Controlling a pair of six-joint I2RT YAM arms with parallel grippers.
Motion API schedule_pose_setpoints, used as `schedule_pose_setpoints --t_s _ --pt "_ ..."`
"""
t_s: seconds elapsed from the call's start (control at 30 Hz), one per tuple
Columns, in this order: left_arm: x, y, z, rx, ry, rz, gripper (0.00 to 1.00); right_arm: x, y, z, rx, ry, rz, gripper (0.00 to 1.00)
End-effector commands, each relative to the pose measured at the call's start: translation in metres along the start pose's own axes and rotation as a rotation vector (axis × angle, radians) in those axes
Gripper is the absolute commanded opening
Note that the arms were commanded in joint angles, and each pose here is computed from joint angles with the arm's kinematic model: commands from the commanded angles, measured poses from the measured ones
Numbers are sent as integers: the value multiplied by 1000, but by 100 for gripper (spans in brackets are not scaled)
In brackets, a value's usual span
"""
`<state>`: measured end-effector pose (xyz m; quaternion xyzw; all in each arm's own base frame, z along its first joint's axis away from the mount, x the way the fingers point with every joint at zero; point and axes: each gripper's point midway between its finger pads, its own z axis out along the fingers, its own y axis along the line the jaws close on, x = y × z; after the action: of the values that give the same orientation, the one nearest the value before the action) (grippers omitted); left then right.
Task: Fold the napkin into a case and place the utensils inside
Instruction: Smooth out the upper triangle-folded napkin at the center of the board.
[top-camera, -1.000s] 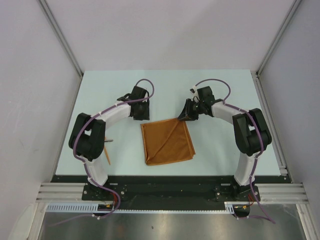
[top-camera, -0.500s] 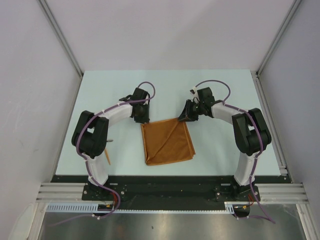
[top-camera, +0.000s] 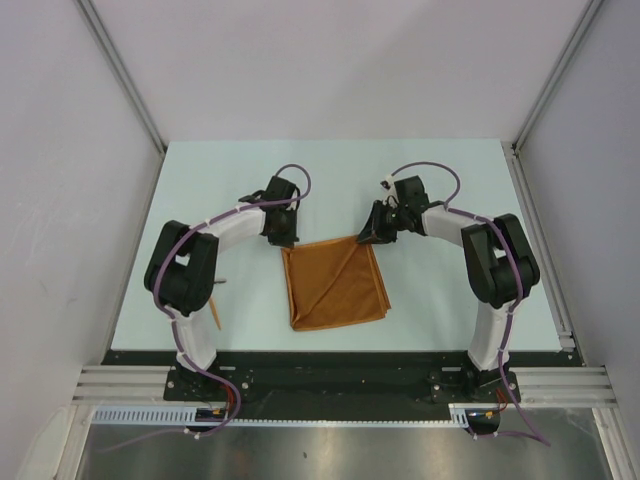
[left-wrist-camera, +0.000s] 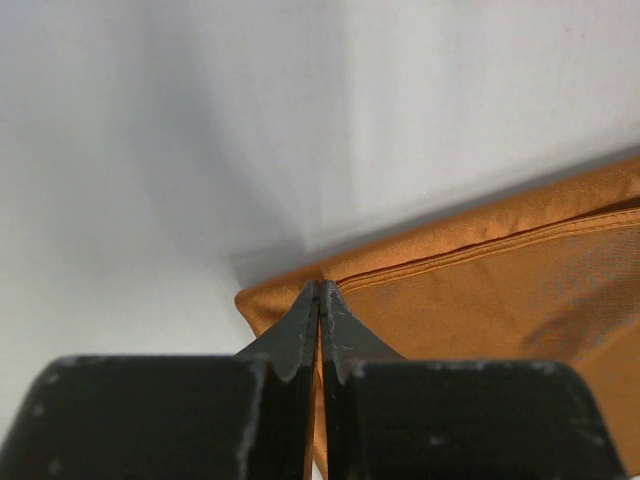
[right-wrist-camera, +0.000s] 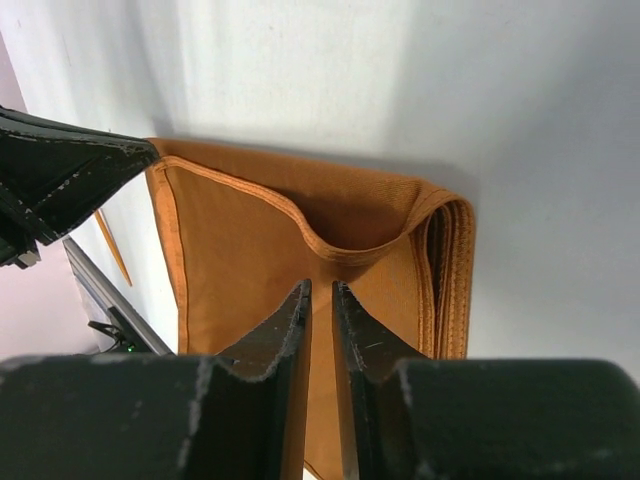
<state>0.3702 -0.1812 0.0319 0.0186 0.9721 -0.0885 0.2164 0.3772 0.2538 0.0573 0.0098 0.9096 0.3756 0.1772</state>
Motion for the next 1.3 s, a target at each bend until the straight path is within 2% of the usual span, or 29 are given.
schedule_pose_setpoints --t_s 0.0,0.23,0.6,0.63,0.73,1.27 --pt "-14 5 -15 -19 -65 3 0 -15 -2 3 -12 -29 -32 18" --pt "-11 18 -27 -74 -103 -21 0 -20 -1 8 -24 -24 -38 18" --pt "-12 16 -26 -66 -118 -31 0 -23 -5 16 -21 -13 -40 18" --pt "-14 14 -27 -52 -128 -32 3 -22 -5 16 -20 -9 -37 18" --pt "-15 8 -32 -8 -148 -22 23 -21 -4 15 -19 -8 -41 18" --pt "-2 -1 -6 24 -61 30 29 -18 0 16 -38 1 -42 17"
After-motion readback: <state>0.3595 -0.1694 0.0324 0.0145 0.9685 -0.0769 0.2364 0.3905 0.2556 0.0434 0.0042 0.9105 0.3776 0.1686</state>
